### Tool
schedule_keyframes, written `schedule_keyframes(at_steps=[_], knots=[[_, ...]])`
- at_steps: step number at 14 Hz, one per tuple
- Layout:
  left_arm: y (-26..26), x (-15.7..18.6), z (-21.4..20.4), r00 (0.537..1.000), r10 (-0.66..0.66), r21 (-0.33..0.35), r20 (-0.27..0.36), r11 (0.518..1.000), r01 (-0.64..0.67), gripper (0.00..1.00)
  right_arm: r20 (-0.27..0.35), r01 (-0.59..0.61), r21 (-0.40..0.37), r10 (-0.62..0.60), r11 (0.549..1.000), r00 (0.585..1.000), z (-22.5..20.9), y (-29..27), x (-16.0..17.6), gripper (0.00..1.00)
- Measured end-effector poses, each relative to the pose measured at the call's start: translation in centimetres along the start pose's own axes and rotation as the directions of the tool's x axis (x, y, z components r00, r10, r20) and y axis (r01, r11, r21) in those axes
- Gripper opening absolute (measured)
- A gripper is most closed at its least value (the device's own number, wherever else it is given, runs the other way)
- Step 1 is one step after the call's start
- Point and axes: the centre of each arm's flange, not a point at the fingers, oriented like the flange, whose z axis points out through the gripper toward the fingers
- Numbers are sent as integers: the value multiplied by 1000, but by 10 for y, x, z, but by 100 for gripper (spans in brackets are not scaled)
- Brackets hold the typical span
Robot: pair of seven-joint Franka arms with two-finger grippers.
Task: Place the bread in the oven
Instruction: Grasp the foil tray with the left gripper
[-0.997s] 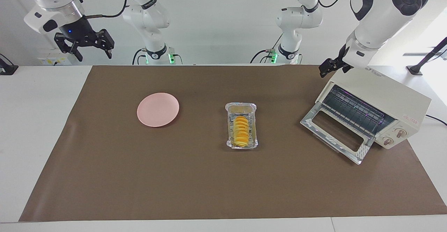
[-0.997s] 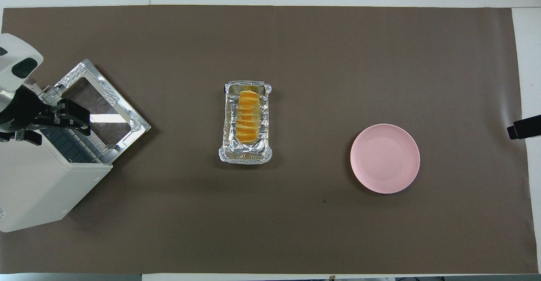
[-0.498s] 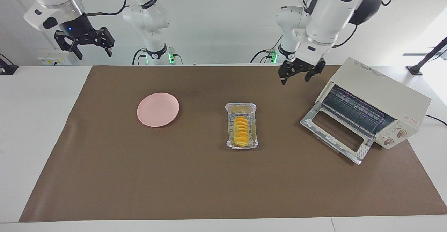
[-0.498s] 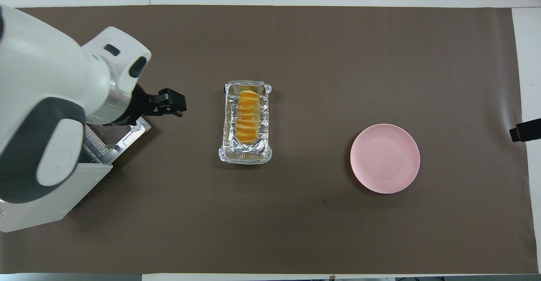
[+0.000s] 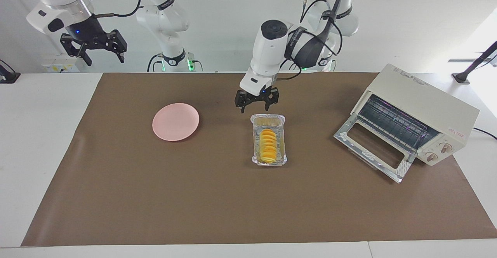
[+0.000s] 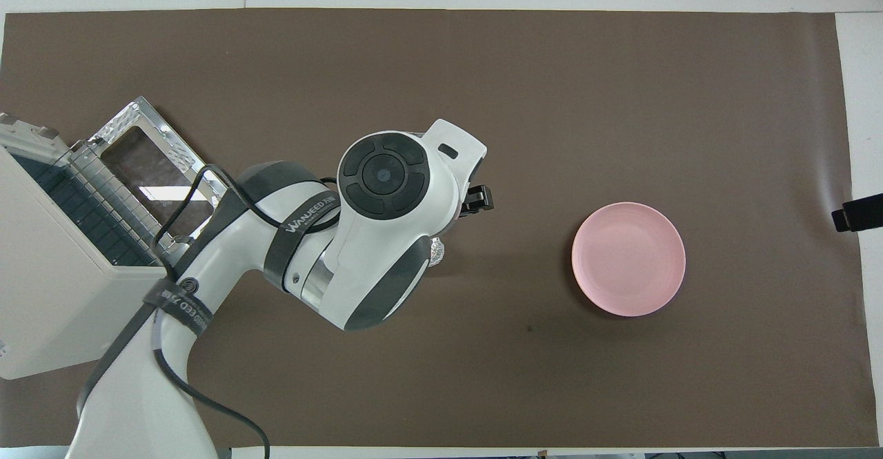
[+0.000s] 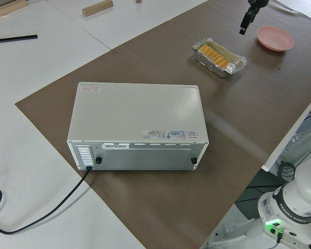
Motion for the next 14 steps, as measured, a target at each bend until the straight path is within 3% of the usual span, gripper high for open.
schedule_keyframes(at_steps=[4,6,8,14], knots=[[-3,19,66,999,36,83,-18,996,-35,100,0,0,0,0,1000,1000,0,0,0,100],[-1,20,72,999,39,85,-16,996,-37,94,0,0,0,0,1000,1000,0,0,0,100],[0,18,81,999,46,93,-6,995,-45,73,0,0,0,0,1000,1000,0,0,0,100],[0,20,107,999,48,110,6,993,-49,61,0,0,0,0,1000,1000,0,0,0,100]])
